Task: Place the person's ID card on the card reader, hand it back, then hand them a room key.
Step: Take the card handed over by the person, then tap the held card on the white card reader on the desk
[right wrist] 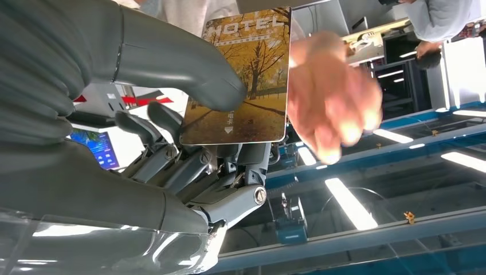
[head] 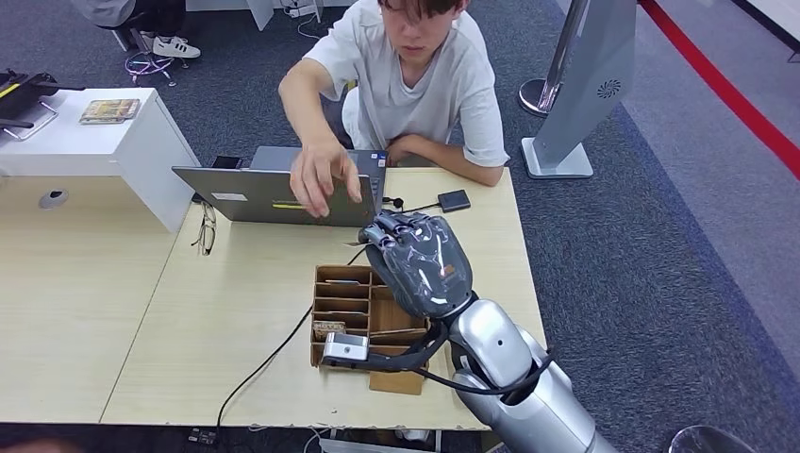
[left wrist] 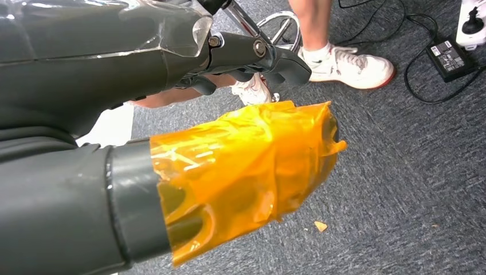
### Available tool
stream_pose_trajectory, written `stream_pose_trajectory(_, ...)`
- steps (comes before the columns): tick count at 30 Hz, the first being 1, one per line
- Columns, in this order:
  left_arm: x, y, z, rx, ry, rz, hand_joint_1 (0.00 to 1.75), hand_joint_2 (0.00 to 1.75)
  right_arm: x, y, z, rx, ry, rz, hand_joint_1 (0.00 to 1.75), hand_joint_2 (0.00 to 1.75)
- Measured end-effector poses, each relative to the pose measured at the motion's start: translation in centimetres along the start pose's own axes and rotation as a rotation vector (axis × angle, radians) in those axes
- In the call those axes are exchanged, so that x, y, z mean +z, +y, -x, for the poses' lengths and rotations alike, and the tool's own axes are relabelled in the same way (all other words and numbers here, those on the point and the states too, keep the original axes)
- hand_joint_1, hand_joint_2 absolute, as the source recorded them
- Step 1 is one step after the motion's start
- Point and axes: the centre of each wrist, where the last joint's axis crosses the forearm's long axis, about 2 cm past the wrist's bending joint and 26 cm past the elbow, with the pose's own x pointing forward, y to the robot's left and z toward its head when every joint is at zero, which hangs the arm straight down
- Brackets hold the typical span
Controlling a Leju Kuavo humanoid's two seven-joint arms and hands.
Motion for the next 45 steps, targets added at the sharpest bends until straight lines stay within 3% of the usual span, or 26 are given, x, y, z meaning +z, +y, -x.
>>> stream_pose_trajectory(28,0.0,0.0,0.0,0.021,0.019,0.01,0.0,0.0,0.3,0.3,-0.2,-0.026,-0.003,-0.022,1.75,1.75)
stream_pose_trajectory(45,0.0,0.0,0.1,0.054,0.04,0.015,0.0,0.0,2.9,1.3,0.4,-0.093,0.076,-0.061,1.75,1.75)
